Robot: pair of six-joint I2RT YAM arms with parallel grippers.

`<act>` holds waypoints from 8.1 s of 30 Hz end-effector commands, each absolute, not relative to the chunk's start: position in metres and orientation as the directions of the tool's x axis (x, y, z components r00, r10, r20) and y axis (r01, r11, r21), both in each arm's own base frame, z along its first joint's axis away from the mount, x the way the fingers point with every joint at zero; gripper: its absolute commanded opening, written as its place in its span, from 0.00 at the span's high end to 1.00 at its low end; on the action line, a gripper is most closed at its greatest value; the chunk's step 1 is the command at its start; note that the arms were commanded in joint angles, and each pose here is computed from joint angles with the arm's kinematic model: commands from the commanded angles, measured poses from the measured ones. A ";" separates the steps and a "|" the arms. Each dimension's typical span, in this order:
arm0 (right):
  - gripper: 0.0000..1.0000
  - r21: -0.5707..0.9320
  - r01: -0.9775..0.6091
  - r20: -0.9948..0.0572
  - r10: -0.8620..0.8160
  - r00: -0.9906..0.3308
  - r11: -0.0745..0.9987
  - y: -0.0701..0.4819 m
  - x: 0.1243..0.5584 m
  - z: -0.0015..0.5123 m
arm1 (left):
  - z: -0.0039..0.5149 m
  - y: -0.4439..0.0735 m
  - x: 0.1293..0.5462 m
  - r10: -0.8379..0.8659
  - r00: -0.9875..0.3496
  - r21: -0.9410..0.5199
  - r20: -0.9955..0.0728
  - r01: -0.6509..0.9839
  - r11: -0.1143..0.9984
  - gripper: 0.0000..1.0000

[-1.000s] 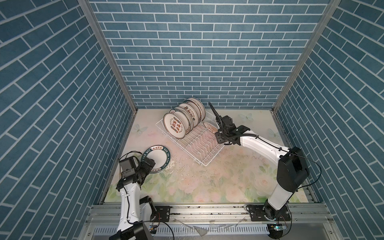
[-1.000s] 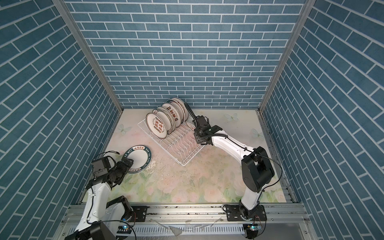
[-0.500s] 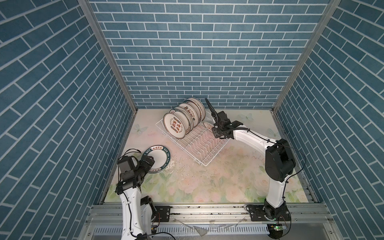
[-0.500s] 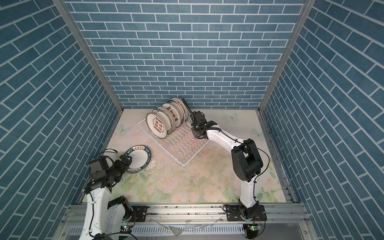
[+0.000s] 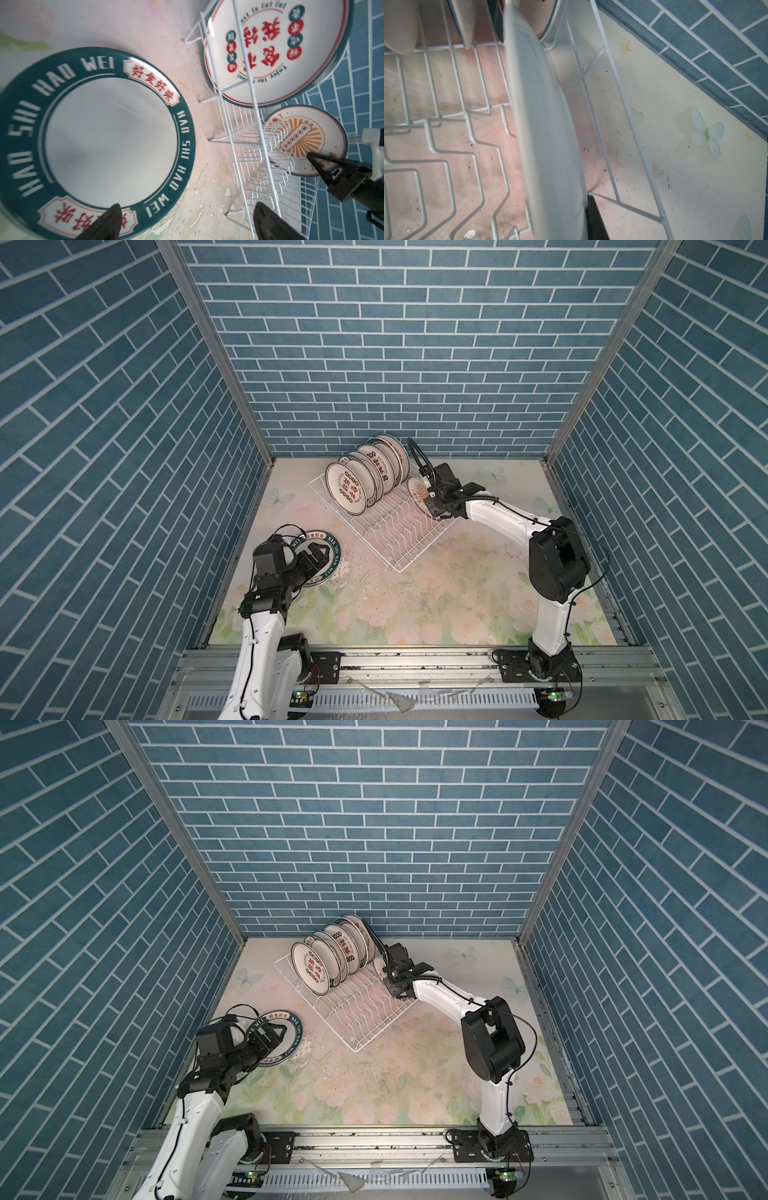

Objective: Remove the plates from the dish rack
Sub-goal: 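Close the right gripper on the orange sunburst plate in the rack, then lift the orange sunburst plate and carry it to the left gripper, then close the left gripper on the orange sunburst plate rim, then open the right gripper while the left gripper carries the orange plate away, then lower the orange sunburst plate onto the table stack with the left gripper, then open the left gripper while the right gripper moves over the rack plates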

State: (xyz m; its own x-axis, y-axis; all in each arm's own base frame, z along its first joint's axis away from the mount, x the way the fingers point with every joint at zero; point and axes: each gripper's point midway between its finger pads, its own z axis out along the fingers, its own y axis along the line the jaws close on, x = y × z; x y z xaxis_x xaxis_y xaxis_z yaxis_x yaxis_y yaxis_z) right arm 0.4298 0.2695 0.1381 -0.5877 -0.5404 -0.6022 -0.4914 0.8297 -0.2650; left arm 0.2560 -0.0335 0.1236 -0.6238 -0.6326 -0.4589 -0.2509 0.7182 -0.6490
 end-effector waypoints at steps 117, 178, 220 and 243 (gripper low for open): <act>0.51 0.618 -0.495 -0.558 -0.102 -0.823 0.611 0.349 0.308 0.207 | 0.154 0.025 0.247 -0.849 -0.368 -0.816 -0.379 -0.299 0.494 1.00; 0.50 0.540 -0.513 -0.524 -0.210 -0.825 0.667 0.327 0.310 0.173 | 0.076 0.044 0.244 -0.816 -0.468 -0.595 -0.341 -0.565 0.572 0.27; 0.51 0.267 -0.402 -0.407 -0.275 -0.871 0.876 0.289 0.335 0.115 | 0.077 0.047 0.241 -0.781 -0.494 -0.519 -0.383 -0.584 0.624 0.01; 0.50 0.020 -0.258 -0.229 -0.247 -0.942 0.966 0.196 0.312 0.068 | 0.072 0.041 0.254 -0.760 -0.535 -0.521 -0.370 -0.558 0.646 0.01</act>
State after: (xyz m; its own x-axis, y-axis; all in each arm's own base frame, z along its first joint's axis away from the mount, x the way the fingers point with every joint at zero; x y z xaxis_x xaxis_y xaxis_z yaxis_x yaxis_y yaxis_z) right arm 0.3466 0.2548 0.1096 -0.8687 -0.2472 -0.4292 -0.3444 0.9243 0.1647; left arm 0.2449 0.0412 0.0607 -0.5303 -0.7780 -0.3368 -0.5891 0.6239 -0.5136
